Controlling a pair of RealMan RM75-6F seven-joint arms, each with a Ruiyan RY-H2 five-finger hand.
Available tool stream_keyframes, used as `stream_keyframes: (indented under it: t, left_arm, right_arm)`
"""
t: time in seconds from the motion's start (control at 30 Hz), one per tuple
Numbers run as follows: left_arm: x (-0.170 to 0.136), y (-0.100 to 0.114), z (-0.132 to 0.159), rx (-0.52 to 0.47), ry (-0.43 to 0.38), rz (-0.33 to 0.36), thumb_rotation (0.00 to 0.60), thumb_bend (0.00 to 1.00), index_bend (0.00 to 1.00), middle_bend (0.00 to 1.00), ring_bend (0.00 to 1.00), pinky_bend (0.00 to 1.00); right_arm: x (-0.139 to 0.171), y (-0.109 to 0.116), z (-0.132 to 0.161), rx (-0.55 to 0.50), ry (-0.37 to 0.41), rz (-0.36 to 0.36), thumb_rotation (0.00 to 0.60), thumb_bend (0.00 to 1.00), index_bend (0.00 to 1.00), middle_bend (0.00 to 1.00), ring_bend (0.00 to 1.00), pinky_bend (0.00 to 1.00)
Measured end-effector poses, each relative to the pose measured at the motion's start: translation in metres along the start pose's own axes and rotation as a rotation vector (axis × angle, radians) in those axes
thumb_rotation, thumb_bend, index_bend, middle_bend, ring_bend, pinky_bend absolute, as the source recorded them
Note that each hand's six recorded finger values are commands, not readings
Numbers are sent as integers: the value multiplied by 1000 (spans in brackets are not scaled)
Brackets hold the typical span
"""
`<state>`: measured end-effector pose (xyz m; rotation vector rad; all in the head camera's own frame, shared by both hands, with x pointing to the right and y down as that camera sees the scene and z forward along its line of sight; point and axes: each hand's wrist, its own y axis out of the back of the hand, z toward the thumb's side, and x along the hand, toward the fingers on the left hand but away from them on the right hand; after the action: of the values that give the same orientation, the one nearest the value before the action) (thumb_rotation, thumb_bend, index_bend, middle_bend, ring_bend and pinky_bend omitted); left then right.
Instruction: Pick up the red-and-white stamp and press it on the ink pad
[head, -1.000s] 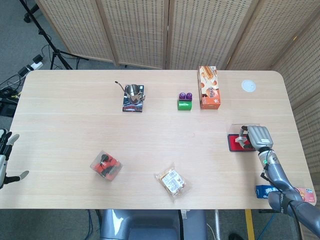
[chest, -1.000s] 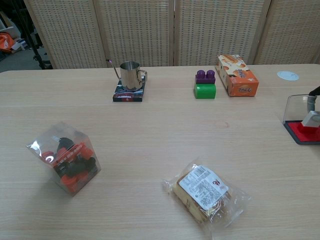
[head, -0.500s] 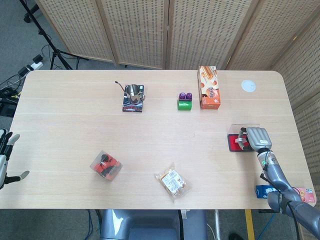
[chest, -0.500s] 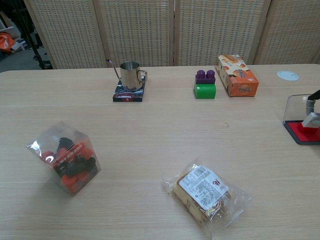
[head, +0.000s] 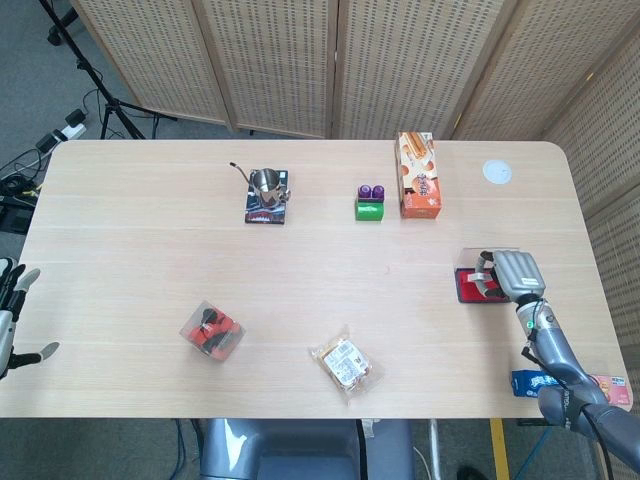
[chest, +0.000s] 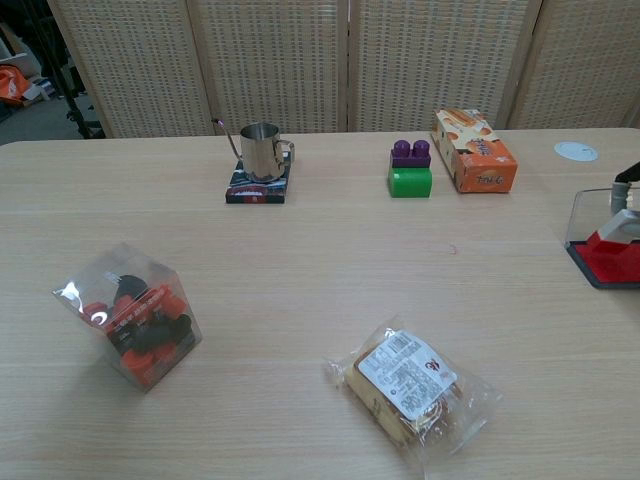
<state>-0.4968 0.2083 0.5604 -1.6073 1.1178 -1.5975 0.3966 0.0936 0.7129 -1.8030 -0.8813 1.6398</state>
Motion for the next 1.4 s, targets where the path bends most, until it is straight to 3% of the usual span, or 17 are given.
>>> stream_keyframes:
  t: [0.23,0.37,0.97,1.4]
  left_arm:
    - [0,0,1,1,-4,-2,600,124,0,0,0,0]
    - [-1,0,1,2,-7,-3,600,124,0,0,0,0]
    - [-1,-1,1,1,-8,-8,600,124,0,0,0,0]
    - [0,-4,2,6,-10,-21,600,126,0,0,0,0]
  right_arm:
    - [16,23,26,-18,78,-27,600,517,580,942,991,1000]
    - [26,25,45,30,119,-10,600,517,580,942,991,1000]
    - [22,-19,120,135,206,77,600,504,580,942,991,1000]
    - [16,-33,132,189,191,65,600,504,569,942,991,1000]
